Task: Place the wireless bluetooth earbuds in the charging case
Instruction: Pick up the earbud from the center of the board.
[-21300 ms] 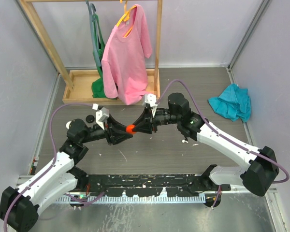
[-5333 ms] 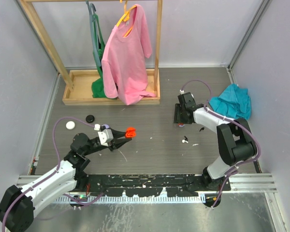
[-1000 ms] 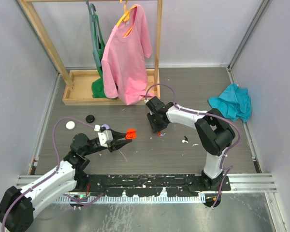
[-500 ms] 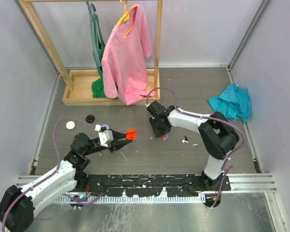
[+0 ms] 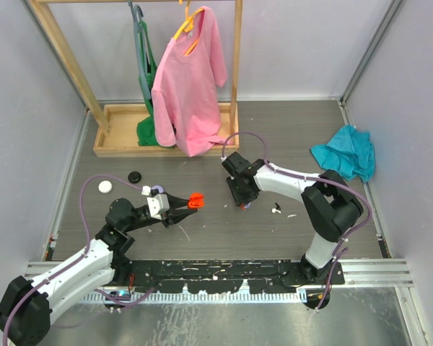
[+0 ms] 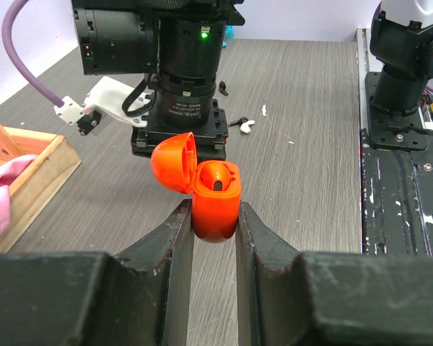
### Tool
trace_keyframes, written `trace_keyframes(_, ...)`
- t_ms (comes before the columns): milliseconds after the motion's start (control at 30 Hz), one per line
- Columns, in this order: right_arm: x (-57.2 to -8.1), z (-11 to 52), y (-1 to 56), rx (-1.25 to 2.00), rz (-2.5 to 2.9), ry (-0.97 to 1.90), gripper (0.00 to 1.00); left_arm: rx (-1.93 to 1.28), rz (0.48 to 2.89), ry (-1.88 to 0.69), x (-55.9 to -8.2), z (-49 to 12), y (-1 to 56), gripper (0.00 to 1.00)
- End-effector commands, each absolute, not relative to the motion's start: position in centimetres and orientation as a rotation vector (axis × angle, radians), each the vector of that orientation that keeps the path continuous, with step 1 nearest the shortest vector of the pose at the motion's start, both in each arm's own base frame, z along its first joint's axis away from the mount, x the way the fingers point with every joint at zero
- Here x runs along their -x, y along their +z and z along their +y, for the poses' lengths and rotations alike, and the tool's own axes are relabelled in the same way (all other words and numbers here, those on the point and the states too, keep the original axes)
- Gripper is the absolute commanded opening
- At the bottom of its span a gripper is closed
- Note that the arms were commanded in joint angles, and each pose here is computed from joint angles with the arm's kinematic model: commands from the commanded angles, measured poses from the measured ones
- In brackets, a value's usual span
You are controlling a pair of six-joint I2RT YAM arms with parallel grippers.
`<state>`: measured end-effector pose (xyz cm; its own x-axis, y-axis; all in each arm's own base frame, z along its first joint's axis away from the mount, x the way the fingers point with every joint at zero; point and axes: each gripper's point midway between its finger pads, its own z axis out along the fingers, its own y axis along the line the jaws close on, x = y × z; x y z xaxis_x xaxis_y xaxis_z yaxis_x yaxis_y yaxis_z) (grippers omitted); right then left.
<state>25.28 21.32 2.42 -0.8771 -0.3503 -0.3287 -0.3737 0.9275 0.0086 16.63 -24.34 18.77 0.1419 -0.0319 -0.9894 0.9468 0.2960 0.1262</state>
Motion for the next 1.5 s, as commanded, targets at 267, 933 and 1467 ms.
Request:
trace_keyframes(267, -24.8, 22.3, 2.1, 0.549, 2.753, 0.190, 0.25, -1.012, 1.099, -0.907, -16.6, -24.7, 21.8, 0.00)
trace_keyframes(933, -26.4, 28.1, 10.5, 0.315, 2.273, 1.083, 0.11, -1.005, 1.085, -0.905, -16.4, -24.5, 22.2, 0.00)
trace_keyframes(1467, -25.5, 27.2, 21.4, 0.542, 1.721, 1.107, 0.13, -0.995, 1.084, -0.886, -16.9, -24.5, 22.0, 0.00)
